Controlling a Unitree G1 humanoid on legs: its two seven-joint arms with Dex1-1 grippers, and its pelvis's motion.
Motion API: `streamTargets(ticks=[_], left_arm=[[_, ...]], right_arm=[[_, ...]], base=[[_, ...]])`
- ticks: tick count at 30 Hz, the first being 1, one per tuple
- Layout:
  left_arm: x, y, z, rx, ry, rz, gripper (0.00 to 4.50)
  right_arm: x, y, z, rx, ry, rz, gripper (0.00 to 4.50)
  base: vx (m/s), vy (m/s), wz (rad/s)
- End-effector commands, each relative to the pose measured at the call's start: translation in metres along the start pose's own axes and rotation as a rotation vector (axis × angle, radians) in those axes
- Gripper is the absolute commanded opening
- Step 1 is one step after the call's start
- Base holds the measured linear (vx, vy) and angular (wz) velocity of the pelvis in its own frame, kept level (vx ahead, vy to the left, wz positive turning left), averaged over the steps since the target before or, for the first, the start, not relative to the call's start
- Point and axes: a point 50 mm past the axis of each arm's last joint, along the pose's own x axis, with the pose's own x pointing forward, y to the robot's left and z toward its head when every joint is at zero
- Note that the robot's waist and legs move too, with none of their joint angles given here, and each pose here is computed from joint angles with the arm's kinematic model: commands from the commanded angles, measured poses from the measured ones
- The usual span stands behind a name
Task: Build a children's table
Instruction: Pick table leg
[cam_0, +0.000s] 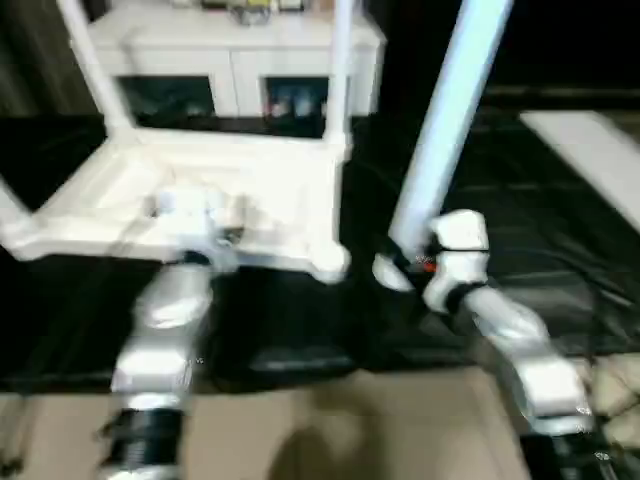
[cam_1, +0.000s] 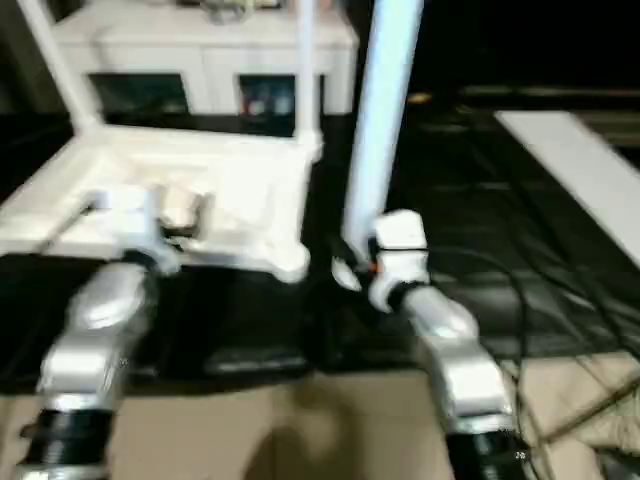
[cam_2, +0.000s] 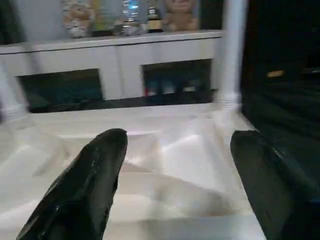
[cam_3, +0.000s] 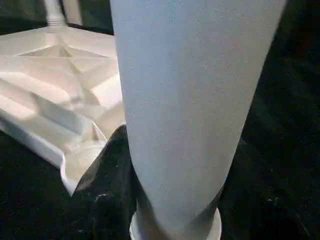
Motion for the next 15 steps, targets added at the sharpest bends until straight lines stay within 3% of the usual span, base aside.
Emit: streamTargets(ticks=[1, 12, 15], left_arm=[[-0.0002, 0.0025, -0.0021, -0.003, 0.015, 0.007, 3.82], [-0.0009, 0.0021, -0.0021, 0.0, 0.019, 0.002, 3.82], [-0.0014, -0.0034, -0.0011, -0.02, 0.003, -0.088, 3.82]], right_arm=[[0.0032, 0.0039, 0.0088, -0.017, -0.04, 0.031, 1.88], [0.0029, 0.0029, 0.009, -0.026, -0.044, 0.024, 1.88], [0.0005, -0.001, 0.0098, -0.015, -0.053, -0.002, 1.88]], base=[[0.216, 0.05, 0.03], [0.132, -0.034, -0.02], [0.127, 0.059, -0.02]])
